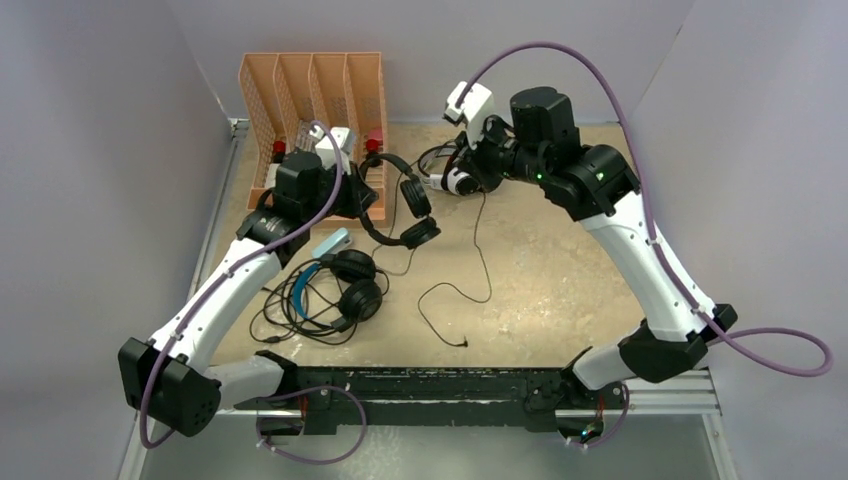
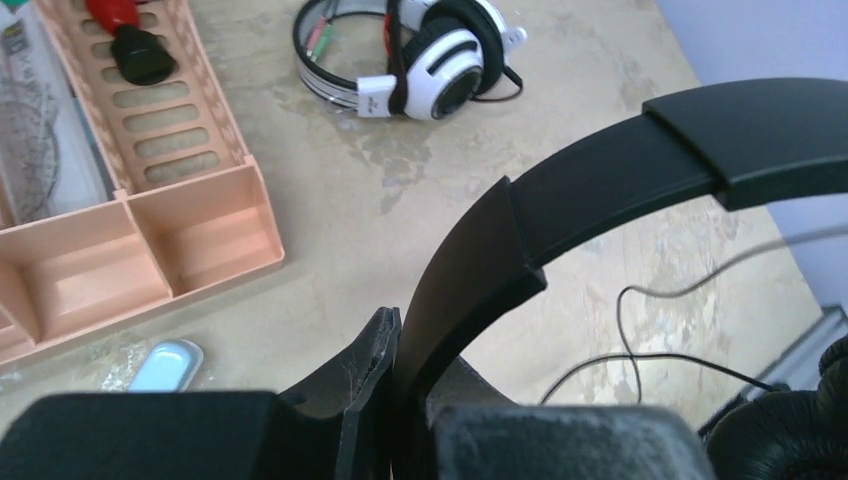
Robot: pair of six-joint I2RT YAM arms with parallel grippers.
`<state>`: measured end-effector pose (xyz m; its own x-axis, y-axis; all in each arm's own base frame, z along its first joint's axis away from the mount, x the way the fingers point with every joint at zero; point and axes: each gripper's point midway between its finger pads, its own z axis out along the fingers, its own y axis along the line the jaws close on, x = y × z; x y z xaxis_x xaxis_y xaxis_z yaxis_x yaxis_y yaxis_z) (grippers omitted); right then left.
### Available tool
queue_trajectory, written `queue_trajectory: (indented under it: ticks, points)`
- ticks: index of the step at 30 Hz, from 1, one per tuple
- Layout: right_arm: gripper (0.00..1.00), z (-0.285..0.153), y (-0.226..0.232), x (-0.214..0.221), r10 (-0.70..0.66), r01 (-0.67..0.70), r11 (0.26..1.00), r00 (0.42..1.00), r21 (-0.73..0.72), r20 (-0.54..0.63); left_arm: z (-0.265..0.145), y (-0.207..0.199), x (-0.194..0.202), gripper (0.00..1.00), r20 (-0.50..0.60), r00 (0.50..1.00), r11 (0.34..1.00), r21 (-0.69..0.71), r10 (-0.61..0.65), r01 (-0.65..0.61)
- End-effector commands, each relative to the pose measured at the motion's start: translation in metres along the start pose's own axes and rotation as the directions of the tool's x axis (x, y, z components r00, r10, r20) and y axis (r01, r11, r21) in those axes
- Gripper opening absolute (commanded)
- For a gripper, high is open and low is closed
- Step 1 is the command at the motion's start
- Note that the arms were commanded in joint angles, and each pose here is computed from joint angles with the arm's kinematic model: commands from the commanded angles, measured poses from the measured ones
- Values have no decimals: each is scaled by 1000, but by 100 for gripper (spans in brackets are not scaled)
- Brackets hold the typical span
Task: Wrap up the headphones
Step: Wrap the headphones cable around the headphones.
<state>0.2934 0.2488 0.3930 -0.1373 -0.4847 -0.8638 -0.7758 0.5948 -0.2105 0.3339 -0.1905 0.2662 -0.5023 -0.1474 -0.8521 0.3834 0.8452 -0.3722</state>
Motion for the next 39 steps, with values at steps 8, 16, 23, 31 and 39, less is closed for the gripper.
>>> queue_trajectory:
  ticks: [8,16,23,31,39]
  points:
    - [0,46,-63,50,146,-151,985,987,82,64,-48,-59,-45,0,55,998,976,214,29,-40]
    - [0,105,-30,98,303,-299,953,929,-52,213,-68,-116,-91,0,16,983,894,420,-183,159]
    - [0,127,-18,131,367,-358,930,917,-84,157,-81,-126,-126,0,52,970,892,407,-237,196]
    - [0,136,-1,157,433,-420,900,893,-121,121,-72,-118,-139,0,73,954,903,350,-289,247]
    - [0,145,16,186,489,-478,867,870,-140,58,-75,-113,-160,0,144,941,915,315,-308,251]
